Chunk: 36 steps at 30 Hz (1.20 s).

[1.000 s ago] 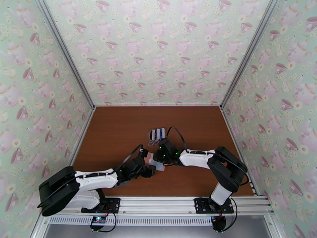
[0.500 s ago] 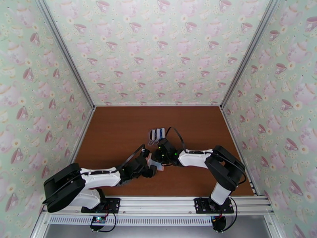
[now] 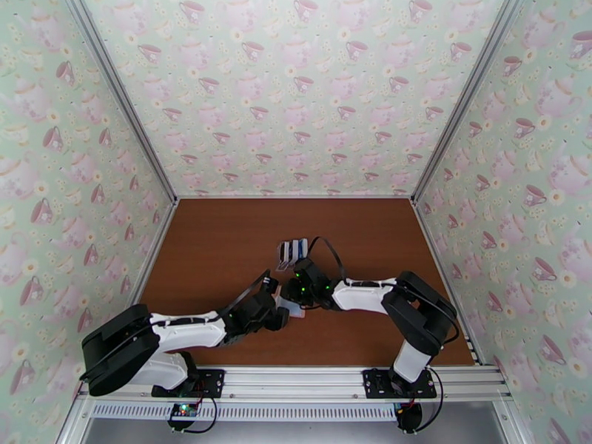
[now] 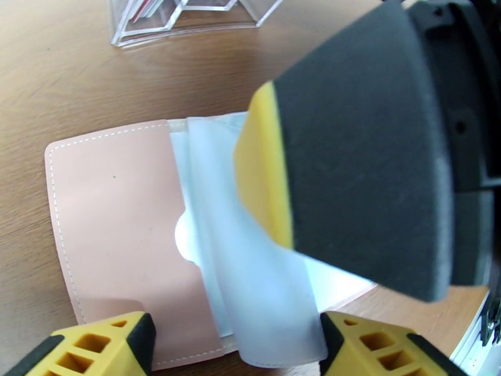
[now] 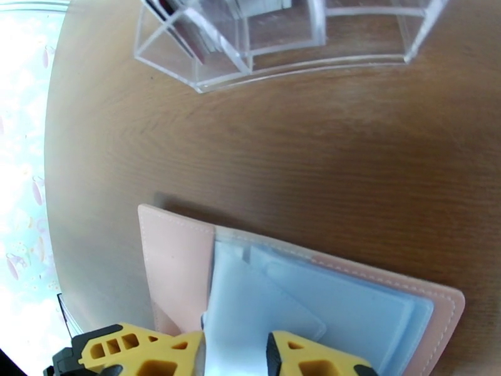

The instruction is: Put the credit cards into the card holder

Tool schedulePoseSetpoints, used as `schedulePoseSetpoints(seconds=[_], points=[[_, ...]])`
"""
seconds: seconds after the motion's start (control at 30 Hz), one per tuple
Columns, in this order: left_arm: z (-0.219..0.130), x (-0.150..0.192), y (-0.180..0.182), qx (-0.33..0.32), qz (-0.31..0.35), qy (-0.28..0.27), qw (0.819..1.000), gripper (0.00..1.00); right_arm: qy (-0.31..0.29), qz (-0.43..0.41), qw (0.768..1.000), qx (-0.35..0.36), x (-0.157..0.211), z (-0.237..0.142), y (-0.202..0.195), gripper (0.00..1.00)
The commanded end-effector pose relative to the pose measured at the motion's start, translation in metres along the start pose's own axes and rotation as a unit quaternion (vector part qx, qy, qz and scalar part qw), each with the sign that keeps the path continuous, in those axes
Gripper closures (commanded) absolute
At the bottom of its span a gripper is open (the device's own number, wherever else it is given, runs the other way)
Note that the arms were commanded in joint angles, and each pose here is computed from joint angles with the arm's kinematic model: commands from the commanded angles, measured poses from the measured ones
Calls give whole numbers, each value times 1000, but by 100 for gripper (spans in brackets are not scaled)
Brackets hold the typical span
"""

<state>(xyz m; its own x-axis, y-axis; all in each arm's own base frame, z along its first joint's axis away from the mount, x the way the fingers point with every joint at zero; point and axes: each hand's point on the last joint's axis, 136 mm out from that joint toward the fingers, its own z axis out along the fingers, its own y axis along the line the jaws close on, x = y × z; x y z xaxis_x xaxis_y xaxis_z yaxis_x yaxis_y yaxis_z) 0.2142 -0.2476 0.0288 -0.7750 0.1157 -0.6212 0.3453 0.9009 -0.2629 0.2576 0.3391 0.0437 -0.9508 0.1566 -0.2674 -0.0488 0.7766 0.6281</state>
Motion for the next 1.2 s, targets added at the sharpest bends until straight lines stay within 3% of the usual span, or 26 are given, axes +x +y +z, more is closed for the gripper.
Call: schedulePoseSetpoints(seconds=[0.0,0.27,0.9,1.17], points=[[1,0,5,-20,-2,3,1000,33,-18,-6,999,-32,-10,-21,28,66],[0,-4,0,-11,-4,-1,1000,40,-39,-9,999,-19,-9,-46,21,61],[-6,-22,-5,-1,-14,-12,1000,48,-11,5,1000,8,17,-11,-12,60],[-8,-26,-2,-8,-14,-14,1000,48,-10,11,1000,4,19,-7,-14,50]])
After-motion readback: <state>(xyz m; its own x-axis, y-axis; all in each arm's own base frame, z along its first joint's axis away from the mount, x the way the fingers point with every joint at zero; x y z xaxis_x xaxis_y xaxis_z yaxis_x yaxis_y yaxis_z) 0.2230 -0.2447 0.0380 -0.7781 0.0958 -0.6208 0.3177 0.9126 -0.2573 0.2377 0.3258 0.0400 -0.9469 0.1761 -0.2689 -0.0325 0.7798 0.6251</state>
